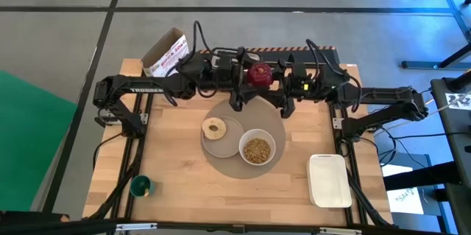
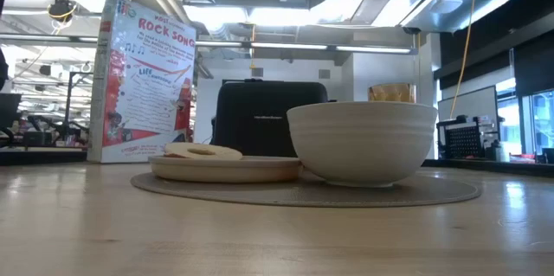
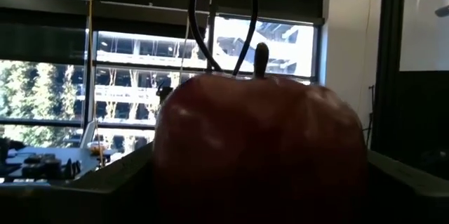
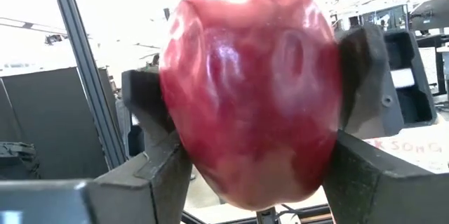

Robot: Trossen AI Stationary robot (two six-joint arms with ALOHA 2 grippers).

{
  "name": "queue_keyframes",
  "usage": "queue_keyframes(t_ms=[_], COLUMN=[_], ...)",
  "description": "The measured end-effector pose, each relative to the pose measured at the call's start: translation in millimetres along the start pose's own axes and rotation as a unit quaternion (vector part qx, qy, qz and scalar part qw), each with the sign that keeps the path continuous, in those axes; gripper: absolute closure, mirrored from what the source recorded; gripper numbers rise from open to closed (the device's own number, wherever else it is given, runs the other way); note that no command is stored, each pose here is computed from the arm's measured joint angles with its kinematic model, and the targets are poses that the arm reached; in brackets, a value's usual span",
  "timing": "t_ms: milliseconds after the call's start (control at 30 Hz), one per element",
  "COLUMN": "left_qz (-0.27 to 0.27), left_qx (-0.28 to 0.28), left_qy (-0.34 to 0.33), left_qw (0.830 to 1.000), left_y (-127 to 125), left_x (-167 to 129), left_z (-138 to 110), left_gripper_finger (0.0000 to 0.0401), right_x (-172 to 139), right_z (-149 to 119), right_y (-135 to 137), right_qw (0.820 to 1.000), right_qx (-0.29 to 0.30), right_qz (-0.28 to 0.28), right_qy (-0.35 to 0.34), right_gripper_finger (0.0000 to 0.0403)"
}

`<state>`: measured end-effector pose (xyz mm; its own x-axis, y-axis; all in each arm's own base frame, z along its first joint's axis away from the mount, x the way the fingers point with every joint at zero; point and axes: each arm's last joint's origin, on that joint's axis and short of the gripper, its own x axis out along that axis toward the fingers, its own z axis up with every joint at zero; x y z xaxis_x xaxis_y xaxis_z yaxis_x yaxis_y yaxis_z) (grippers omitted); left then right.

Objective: Arrange a breakfast setting
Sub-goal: Put the apple on the gray plate

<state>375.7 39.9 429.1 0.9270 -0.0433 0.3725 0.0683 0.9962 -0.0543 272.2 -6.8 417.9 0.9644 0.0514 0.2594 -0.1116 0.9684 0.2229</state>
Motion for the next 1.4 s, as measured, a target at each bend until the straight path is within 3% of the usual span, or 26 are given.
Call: queue_keyframes(t_ms=[267, 567, 1000, 1267, 1400], left_qz=[0.018, 0.023, 0.056, 0.072, 0.053], left_qx=[0.001, 0.05, 0.037, 0.038, 0.039], left_qy=[0.006, -0.004, 0.136, 0.128, 0.136], left_qw=[1.0, 0.998, 0.988, 0.988, 0.988], left_y=[0.9, -1.4, 1.3, 5.9, 5.8], left_x=[-1.5, -9.9, -16.5, -22.0, -21.9], left_z=[0.7, 19.4, -2.5, 8.5, 6.5], left_gripper_finger=[0.0043, 0.0037, 0.0042, 0.0081, 0.0101], right_x=[-3.6, -14.1, -25.3, -28.2, -28.3], right_z=[-1.9, -10.1, -12.6, -13.2, -13.9], right_y=[-0.8, -4.1, -5.2, -5.3, -5.5], right_qw=[0.999, 0.992, 0.982, 0.98, 0.979], right_qx=[-0.006, -0.033, -0.053, -0.053, -0.056], right_qz=[-0.017, -0.07, -0.102, -0.105, -0.106], right_qy=[0.026, 0.101, 0.148, 0.159, 0.162], right_gripper_finger=[0.0158, 0.0155, 0.0154, 0.0153, 0.0153])
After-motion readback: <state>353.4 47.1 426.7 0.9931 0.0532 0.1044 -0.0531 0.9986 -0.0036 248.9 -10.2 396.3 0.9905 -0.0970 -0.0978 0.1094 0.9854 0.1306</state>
